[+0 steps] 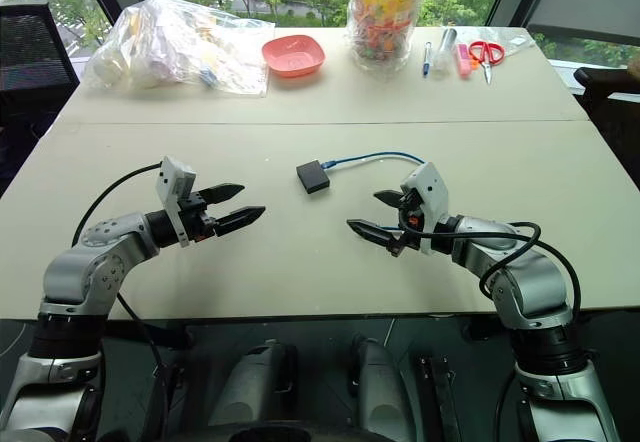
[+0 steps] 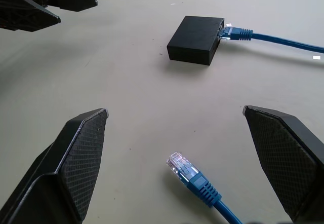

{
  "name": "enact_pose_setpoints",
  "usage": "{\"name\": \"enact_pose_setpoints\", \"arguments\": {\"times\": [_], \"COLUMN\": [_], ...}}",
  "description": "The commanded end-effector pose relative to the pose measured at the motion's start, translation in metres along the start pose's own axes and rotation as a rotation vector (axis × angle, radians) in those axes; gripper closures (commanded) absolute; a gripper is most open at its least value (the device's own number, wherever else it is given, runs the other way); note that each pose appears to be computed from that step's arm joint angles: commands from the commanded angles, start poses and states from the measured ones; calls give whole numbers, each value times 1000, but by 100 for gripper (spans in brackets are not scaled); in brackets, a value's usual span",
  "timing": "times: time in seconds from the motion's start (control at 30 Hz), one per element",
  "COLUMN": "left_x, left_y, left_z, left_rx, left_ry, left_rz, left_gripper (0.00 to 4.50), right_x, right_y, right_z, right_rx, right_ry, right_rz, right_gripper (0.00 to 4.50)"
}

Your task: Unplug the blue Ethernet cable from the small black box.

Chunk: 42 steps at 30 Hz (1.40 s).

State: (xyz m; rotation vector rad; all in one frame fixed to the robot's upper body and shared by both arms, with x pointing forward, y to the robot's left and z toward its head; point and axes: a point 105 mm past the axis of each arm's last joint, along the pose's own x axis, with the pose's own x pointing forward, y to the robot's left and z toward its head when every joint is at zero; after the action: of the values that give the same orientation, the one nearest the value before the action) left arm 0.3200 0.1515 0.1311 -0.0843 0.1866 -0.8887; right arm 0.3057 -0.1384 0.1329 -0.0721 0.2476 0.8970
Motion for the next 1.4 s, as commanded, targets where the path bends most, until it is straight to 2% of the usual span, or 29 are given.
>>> {"name": "enact_pose_setpoints", "arguments": {"times": [0.03, 0.47, 0.6, 0.83, 1.0, 1.23, 1.4], "left_x": [-2, 1, 2, -1, -1, -15, -23], "left_y": [-8, 2, 21, 19, 22, 15, 14], "left_z": [7, 11, 24, 37, 41, 30, 25], "left_rx": [3, 45, 81, 99, 121, 102, 95], "left_ry": [-26, -25, -41, -3, -30, -59, -66], "left_rz": [-43, 0, 41, -83, -44, 26, 73], "left_gripper": [11, 11, 11, 11, 11, 11, 11], "right_x": [-1, 2, 19, 69, 102, 113, 123], "right_y": [3, -2, -19, -65, -85, -92, -81], "right_z": [11, 15, 30, 51, 55, 28, 30], "right_rx": [-41, -65, -160, -239, -346, -488, -475], "right_ry": [-35, -52, -73, -82, -12, 197, 184], "right_rz": [7, -19, -66, -121, -165, -154, -105], "right_gripper": [0, 0, 0, 0, 0, 0, 0]}}
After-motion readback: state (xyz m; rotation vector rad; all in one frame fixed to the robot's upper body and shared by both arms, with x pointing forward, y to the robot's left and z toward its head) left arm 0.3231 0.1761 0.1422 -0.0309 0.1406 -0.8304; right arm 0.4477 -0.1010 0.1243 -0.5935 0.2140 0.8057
